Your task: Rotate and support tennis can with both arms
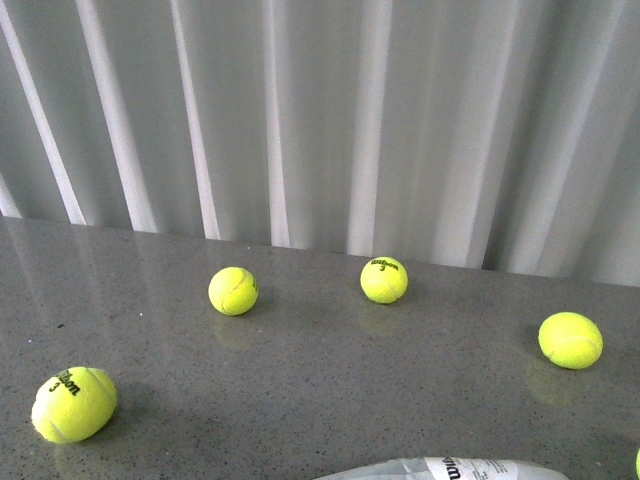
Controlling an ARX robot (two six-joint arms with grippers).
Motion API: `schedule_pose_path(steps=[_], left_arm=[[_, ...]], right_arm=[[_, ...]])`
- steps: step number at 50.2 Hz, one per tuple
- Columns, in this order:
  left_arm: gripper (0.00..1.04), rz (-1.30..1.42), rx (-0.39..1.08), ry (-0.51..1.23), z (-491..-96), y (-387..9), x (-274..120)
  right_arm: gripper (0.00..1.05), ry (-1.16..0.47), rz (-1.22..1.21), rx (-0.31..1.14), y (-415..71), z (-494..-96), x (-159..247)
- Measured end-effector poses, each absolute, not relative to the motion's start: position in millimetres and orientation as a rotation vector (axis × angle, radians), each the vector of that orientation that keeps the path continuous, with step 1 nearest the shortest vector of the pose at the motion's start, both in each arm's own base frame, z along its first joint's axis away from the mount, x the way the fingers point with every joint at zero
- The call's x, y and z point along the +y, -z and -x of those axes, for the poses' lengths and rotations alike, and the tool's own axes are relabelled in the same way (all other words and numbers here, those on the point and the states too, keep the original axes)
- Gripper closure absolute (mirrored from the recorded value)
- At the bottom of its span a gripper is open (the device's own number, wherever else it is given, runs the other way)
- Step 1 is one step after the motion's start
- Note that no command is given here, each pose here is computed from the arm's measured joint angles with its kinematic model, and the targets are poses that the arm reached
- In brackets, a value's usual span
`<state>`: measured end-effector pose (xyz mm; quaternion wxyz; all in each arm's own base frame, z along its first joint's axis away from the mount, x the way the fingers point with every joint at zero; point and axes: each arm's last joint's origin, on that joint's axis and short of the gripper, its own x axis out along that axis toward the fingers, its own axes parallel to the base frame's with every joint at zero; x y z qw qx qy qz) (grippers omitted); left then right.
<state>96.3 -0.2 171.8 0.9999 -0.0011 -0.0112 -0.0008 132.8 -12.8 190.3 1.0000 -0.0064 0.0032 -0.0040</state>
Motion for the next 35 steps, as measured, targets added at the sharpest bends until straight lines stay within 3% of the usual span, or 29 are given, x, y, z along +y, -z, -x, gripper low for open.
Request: schedule_pose_path(steps=[35], left_arm=[[0.07,0.002,-0.022,0.002,-96.3,-171.8,-0.2]], right_arm=[[1.01,0.003,0.011,-0.007,-167.9,-112.0,-0.4]])
